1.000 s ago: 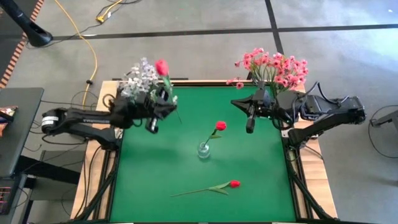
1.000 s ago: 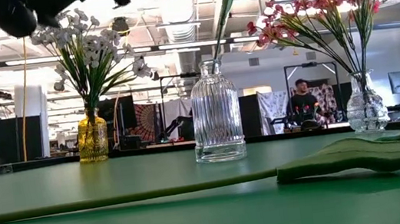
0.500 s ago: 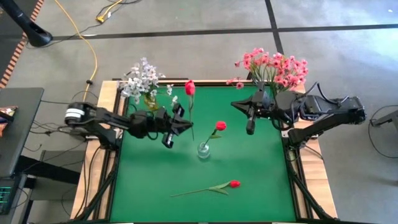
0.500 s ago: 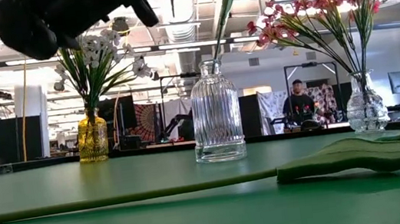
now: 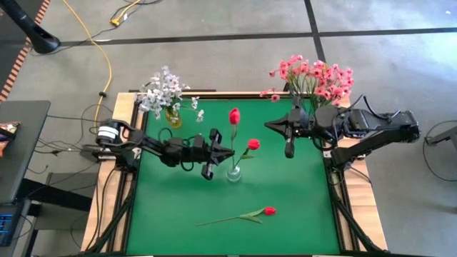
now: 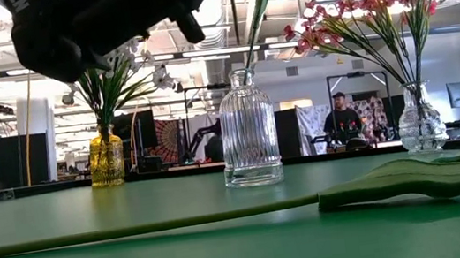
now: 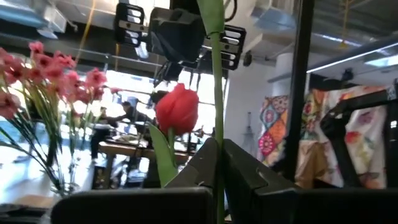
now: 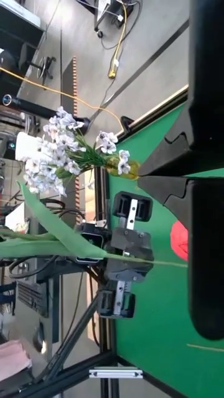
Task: Sort flowers into vase by color
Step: Put the top red flower into the bottom transparent vase
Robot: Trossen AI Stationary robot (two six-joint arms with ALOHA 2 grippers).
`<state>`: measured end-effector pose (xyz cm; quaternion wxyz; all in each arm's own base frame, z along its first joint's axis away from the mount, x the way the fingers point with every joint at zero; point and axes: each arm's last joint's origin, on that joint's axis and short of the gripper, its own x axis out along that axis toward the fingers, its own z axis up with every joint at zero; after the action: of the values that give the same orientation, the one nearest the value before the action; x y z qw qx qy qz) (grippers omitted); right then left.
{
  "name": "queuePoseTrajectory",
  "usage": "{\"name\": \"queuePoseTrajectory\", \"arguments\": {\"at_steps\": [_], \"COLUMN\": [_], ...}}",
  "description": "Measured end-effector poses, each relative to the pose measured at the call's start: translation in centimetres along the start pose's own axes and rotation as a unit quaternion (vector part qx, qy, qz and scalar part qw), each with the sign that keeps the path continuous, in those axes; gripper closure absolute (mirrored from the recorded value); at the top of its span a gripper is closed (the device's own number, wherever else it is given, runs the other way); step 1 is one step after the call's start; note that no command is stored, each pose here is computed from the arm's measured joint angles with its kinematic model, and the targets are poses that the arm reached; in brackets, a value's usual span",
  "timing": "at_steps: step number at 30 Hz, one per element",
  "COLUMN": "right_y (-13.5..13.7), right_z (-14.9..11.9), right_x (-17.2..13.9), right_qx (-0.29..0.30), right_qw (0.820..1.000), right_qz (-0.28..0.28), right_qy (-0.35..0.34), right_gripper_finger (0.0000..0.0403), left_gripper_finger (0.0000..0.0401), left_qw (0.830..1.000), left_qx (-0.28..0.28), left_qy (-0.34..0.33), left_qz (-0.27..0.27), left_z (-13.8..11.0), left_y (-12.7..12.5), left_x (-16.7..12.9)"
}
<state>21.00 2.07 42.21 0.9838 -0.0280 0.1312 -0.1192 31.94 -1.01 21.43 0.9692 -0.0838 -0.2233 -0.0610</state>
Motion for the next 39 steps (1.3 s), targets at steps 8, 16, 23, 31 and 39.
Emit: {"name": "queuePoseTrajectory", "arguments": {"at_steps": [8, 16, 23, 31, 39], "right_y": [0.1, 0.1, 0.1, 0.1, -0.3], "right_z": [-0.2, -0.2, -0.2, -0.2, -0.1], "right_x": [0.0, 0.0, 0.0, 0.0, 0.1], "right_qx": [-0.004, -0.004, -0.004, -0.003, 0.000], "right_qw": [1.000, 1.000, 1.000, 1.000, 1.000], "right_qz": [0.016, 0.024, 0.024, 0.024, 0.015], "right_qy": [0.012, 0.011, 0.011, 0.010, 0.008], "right_gripper_finger": [0.0374, 0.0374, 0.0373, 0.0374, 0.0375], "left_gripper_finger": [0.0401, 0.0401, 0.0401, 0.0401, 0.0401], "left_qw": [0.999, 0.998, 0.996, 0.996, 0.993], "left_qx": [0.024, 0.028, 0.039, 0.039, 0.031], "left_qy": [0.003, 0.056, 0.077, 0.066, 0.103], "left_qz": [0.029, 0.032, 0.030, 0.039, 0.039], "left_z": [-0.3, -1.3, -1.7, -1.9, -2.6], "left_y": [0.5, 0.4, 0.4, 0.8, 0.9], "left_x": [0.2, 0.1, 0.1, -2.0, -2.3]}}
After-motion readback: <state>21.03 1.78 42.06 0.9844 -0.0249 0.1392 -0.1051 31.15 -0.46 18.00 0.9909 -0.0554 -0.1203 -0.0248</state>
